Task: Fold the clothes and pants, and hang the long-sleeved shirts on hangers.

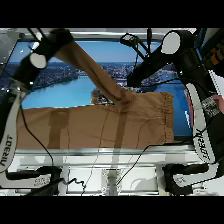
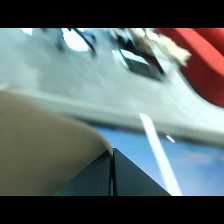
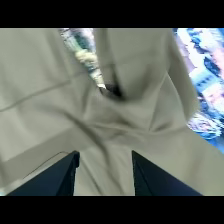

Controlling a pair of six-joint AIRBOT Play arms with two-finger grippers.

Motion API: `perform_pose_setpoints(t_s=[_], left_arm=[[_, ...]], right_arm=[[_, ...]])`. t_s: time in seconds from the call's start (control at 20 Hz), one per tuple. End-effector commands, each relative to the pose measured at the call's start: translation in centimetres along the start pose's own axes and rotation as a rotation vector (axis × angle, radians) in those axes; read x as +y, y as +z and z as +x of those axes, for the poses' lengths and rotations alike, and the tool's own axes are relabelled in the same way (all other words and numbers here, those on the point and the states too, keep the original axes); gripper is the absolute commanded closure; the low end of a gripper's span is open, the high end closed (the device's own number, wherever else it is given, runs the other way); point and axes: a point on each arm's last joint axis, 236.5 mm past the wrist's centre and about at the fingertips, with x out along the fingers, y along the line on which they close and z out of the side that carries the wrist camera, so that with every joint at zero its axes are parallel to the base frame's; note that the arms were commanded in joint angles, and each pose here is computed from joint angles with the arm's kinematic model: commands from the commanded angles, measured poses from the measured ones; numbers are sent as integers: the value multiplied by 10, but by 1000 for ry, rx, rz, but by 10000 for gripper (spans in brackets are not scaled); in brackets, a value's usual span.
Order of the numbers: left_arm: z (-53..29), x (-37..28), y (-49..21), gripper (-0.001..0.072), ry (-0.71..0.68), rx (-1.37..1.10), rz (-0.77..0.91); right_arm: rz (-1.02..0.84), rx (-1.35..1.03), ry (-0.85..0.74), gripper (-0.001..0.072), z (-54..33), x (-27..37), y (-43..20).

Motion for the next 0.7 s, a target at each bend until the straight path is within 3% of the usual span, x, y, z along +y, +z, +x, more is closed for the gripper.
perform_pose_setpoints(t_s=[0.0, 0.3, 0.45, 0.65], left_arm=[[-24, 41, 39, 690, 79, -42, 73], [-59, 130, -32, 690, 237, 361, 188], [-85, 170, -61, 689, 334, 541, 276], [-97, 185, -70, 689, 375, 608, 318]], right_arm=[[59, -19, -47, 342, -5, -27, -4], [249, -68, -168, 343, -31, -116, -36], [389, -76, -227, 635, -49, -169, -75], [628, -46, -104, 683, -23, -198, -155]])
